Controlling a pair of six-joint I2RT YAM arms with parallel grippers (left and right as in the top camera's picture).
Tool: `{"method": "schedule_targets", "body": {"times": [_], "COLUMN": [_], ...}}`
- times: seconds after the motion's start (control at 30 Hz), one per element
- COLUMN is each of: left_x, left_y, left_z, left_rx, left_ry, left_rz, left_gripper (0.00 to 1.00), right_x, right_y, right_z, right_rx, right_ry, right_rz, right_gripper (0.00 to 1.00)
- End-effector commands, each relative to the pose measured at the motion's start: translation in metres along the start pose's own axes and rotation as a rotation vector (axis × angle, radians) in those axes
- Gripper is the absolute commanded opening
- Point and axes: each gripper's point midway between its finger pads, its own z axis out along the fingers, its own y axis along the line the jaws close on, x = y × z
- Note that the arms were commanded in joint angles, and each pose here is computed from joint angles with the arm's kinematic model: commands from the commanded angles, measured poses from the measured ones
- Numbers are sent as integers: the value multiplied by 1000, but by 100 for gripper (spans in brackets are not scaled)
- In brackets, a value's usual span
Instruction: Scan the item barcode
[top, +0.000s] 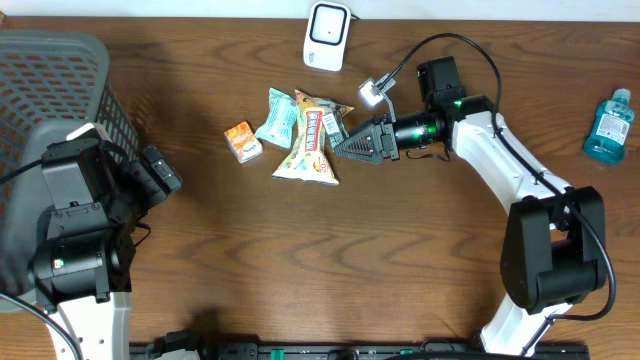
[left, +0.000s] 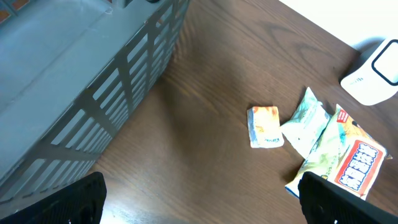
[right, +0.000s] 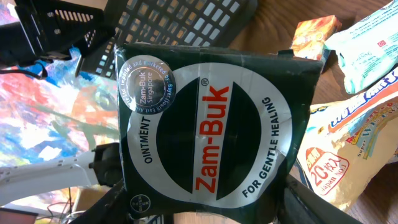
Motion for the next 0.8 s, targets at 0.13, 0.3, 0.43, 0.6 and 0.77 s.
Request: {"method": "schedule_targets", "body": {"times": [0.13,0.3,0.43,0.6,0.77], "left_x": [-3,-3,-3,-3,-3], "left_y": [3,3,3,3,3], "left_z": [-1,-1,-1,-1,-1], "left_rx": [-14,-14,-14,-14,-14], "left_ry": [-9,-9,-9,-9,-9], "left_rz": [-13,-13,-13,-13,-13], "left_gripper": [98,98,98,98,98], "right_x": [-10,5,25,50,64], "right_y": [6,-49,-85,-118,-131], "right_z": [-6,-17,-38,-76,-105], "right_rx": [26,356,611,923,1118], "right_ry": [-14,46,103,172,233], "right_rz": [-51,79,172,276,294], "right_gripper": [52,51,52,53,54]}}
